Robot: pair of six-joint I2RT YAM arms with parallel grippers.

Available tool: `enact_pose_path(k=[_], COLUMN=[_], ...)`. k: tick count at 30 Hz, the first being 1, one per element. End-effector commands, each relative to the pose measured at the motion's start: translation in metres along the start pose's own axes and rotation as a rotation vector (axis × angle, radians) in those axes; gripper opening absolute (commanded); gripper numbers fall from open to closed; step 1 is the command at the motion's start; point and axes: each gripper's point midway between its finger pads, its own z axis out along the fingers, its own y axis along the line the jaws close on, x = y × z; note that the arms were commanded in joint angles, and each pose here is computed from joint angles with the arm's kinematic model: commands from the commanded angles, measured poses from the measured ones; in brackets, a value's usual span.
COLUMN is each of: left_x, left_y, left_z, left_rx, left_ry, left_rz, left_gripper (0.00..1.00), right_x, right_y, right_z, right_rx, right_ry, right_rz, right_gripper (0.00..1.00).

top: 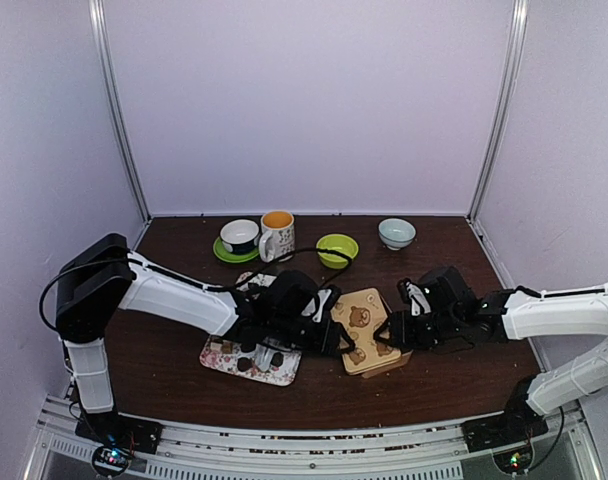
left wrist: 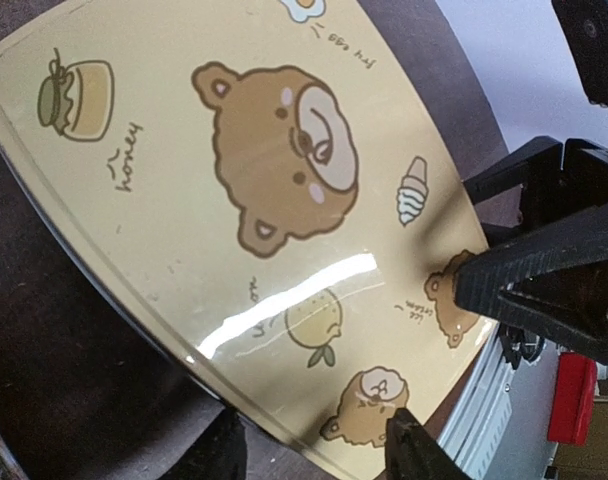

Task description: Pack the chocolate

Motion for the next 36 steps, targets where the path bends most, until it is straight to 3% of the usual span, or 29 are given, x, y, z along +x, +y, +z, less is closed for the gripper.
enact_pose_path(k=[1,6,10,16,19,23,27,36], left_x=[-0.017,-0.021,-0.023,-0.029,-0.030,-0.026,-0.025,-0.024], left_y=[-0.003,-0.006,-0.006,-0.008,-0.008,-0.004,0.000,0.002], left_z=[0.002,0.000,-0.001,-0.003,-0.003,-0.004,-0.008,-0.006], left_rx=[0.039,0.050,0.054,0.057,0.054,0.048,0.025,0.009], left_ry=[-0.040,-0.050,-0.063,-0.079,-0.077,-0.073,-0.079,-0.064], left_rz=[-0.003,0.009,0.010,0.025,0.026,0.021,0.028,0.043], left_gripper=[0.50,0.48,0.48,0.48,0.48,0.48,0.49,0.49], right_x=[-0.011,-0.010,-0.011,-0.011,-0.011,-0.008,-0.009,-0.018], right_y=[0.022,0.027,0.048,0.057,0.059,0.055,0.039,0.033], right_z=[0.002,0.000,-0.009,-0.011,-0.011,-0.001,0.007,0.006], right_rx=[-0.086,-0.136,-0.272,-0.330,-0.344,-0.317,-0.218,-0.145], right_ry=[-0.017,-0.027,-0.047,-0.044,-0.046,-0.010,-0.008,-0.029], right_rz=[0.022,0.037,0.012,0.003,0.010,0.014,0.023,-0.030], right_gripper=[0.52,0.47,0.46,0.22,0.16,0.23,0.42,0.48])
